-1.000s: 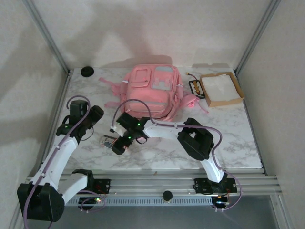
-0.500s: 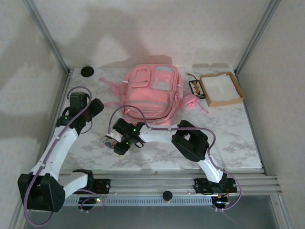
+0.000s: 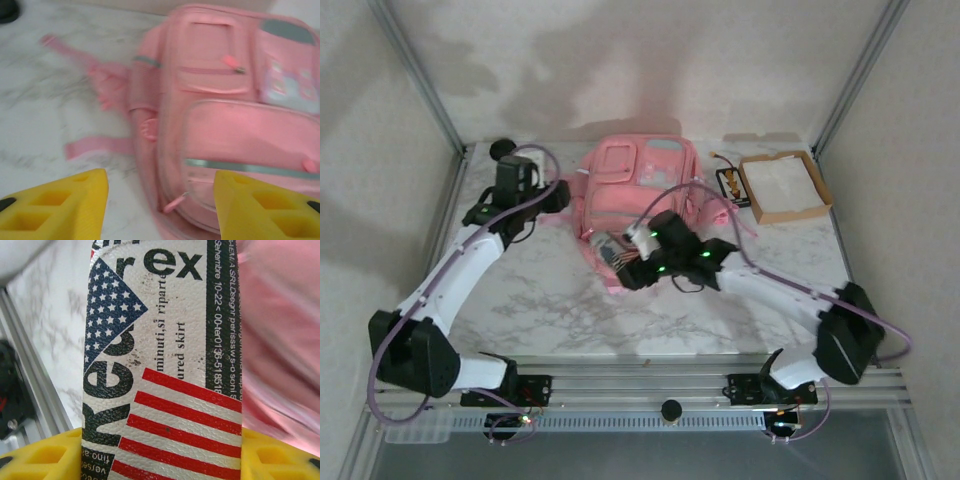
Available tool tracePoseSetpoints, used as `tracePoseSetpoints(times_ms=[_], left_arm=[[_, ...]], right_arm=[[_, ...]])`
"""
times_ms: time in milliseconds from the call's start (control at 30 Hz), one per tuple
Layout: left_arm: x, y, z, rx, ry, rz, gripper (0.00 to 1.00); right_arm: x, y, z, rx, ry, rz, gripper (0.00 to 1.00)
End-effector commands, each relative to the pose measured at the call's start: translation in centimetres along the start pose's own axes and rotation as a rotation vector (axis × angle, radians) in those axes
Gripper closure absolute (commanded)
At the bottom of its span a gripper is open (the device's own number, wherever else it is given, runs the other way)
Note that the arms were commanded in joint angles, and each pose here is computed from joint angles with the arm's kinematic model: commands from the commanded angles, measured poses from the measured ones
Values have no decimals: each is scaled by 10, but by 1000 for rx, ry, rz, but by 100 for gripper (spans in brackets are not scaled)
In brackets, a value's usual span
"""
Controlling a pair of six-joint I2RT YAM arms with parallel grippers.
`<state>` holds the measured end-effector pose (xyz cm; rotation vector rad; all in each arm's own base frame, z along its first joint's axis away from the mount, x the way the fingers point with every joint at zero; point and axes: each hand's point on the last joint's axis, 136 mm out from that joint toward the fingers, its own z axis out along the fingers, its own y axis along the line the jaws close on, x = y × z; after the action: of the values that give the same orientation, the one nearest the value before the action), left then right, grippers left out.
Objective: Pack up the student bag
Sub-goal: Open the student bag at the center of the table.
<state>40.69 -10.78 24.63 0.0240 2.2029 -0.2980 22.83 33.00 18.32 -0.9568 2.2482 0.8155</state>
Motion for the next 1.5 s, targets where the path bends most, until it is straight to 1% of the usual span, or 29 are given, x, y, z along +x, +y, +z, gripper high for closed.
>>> tracePoseSetpoints(times_ms=[0,100,133,200,300,367,533,667,733,833,900,1000,1067,1167,1233,1333,1367,1400,1467], left_arm=[[2,-57,15,169,22,352,42],[26,-104,28,303,63,576,41],[39,-117,33,338,87,650,40],[65,-135,40,389,150,779,38],[96,-151,48,436,217,902,42],[112,-156,52,458,245,942,41],[136,-147,72,409,326,1015,39],[142,-141,87,370,359,1060,39],[142,-140,94,354,369,1081,40],[131,-135,107,286,358,1096,45],[120,-138,112,279,345,1088,49],[106,-140,114,267,326,1096,51],[95,-142,115,255,303,1099,55],[85,-142,117,238,284,1102,58],[82,-142,118,228,284,1098,63],[90,-145,122,262,308,1097,75],[94,-145,123,272,321,1095,84],[95,-145,125,270,329,1086,90],[96,-148,124,289,346,1069,97]], right_arm=[[17,-45,-39,77,12,216,63],[23,-88,-69,156,-26,350,66],[25,-103,-78,174,-36,404,67],[32,-124,-88,186,-48,486,69],[35,-146,-102,196,-96,563,69],[36,-155,-108,193,-116,591,70],[35,-169,-115,196,-147,626,71],[38,-174,-111,197,-137,634,72],[39,-175,-109,190,-135,638,73],[39,-176,-107,183,-132,642,74],[41,-176,-106,181,-128,648,74],[43,-176,-104,181,-121,652,75],[44,-176,-104,185,-119,652,76],[44,-177,-105,187,-122,651,76],[44,-177,-104,185,-114,655,77],[45,-177,-104,188,-108,654,78],[45,-177,-105,192,-107,652,79],[45,-177,-105,191,-101,654,79],[48,-175,-102,180,-76,669,81]])
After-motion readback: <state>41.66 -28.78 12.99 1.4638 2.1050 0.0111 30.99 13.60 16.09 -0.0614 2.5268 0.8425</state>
